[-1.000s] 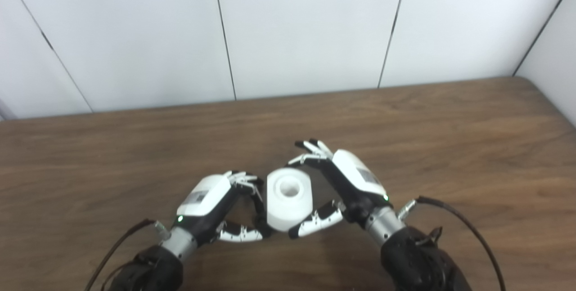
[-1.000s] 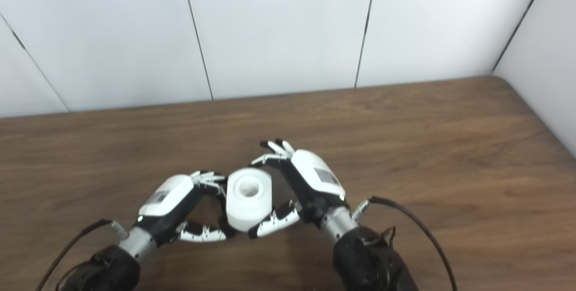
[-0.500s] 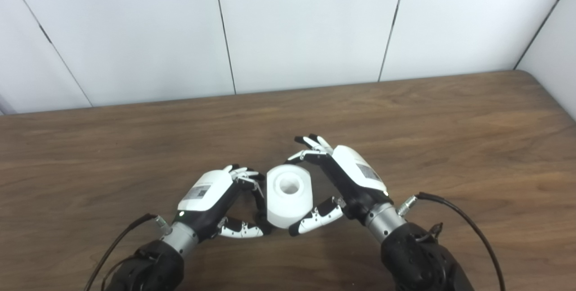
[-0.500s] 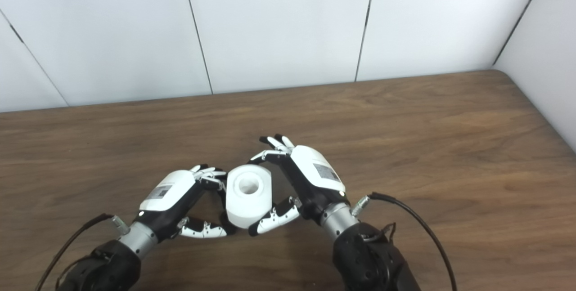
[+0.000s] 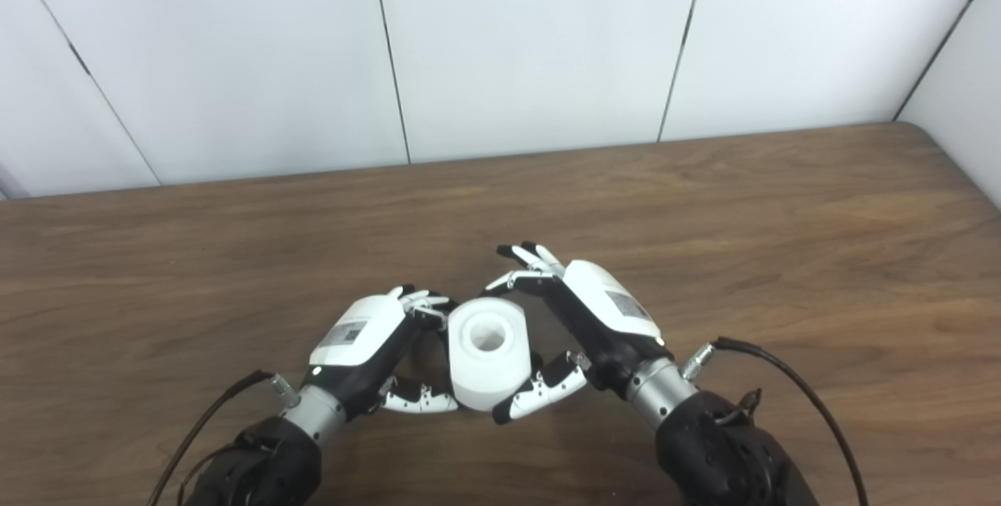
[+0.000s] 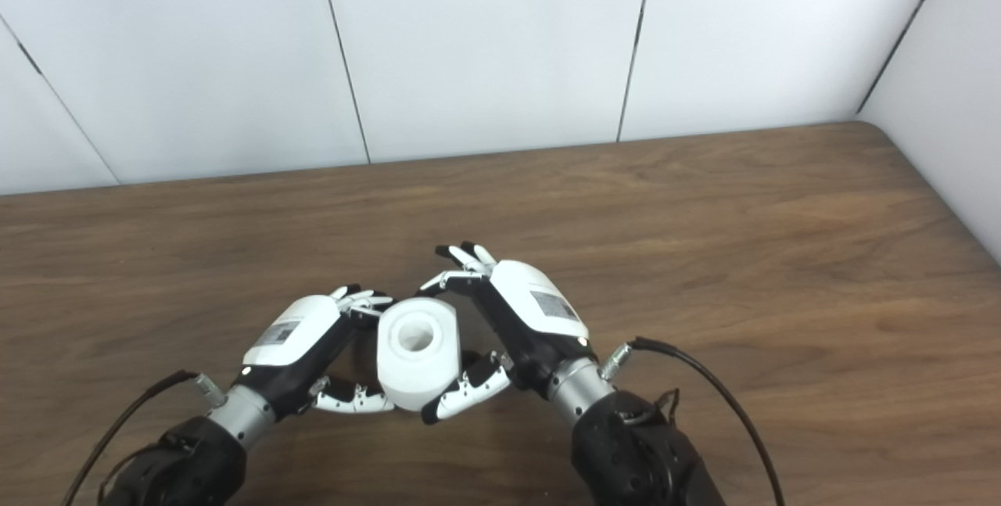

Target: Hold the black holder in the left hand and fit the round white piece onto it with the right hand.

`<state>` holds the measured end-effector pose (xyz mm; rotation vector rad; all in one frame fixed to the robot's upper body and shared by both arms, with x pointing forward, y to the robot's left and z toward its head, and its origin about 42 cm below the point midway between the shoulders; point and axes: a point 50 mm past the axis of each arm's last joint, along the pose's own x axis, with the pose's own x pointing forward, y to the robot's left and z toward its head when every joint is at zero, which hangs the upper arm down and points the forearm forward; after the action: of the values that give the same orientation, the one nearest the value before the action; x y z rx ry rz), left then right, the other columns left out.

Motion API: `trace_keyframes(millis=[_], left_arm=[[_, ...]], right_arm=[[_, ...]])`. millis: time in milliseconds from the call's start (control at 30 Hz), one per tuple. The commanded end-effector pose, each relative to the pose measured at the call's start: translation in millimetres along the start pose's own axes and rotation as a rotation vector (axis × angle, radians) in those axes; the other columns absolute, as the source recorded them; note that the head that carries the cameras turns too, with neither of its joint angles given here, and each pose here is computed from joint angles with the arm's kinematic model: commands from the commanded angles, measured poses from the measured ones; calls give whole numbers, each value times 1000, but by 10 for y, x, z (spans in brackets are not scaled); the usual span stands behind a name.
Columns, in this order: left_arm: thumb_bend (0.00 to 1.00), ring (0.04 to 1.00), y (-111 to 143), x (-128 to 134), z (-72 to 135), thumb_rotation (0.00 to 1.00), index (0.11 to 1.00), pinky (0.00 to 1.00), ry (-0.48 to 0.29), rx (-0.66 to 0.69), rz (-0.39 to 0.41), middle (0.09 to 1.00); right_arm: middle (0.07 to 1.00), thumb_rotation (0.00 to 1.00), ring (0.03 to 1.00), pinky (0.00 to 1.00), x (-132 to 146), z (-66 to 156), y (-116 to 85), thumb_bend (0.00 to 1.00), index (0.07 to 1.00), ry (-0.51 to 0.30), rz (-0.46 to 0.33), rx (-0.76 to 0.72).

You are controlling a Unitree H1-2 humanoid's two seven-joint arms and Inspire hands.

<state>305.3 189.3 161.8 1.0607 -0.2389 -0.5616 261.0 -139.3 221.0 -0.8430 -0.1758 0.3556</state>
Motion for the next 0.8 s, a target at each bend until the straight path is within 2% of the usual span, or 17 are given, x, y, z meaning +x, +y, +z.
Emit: trace_keyframes(millis=[0,367,600,767], left_arm=[[517,917,118,42,117,42,482,1000,-44,16,40,854],[517,920,120,40,111,42,482,1000,-41,18,40,853],[517,916,122,40,114,42,482,982,-43,20,40,853],[517,915,121,41,110,42,482,982,-43,20,39,853]], right_arm=[[954,143,1000,878,-10,60,-37,505,479,-26,-3,-18],[955,141,1000,877,-25,38,-46,505,479,-20,-9,-17],[949,140,1000,852,-42,-23,-118,506,479,-18,-44,-22],[951,138,1000,887,-51,-65,-170,505,479,-17,-59,-31]])
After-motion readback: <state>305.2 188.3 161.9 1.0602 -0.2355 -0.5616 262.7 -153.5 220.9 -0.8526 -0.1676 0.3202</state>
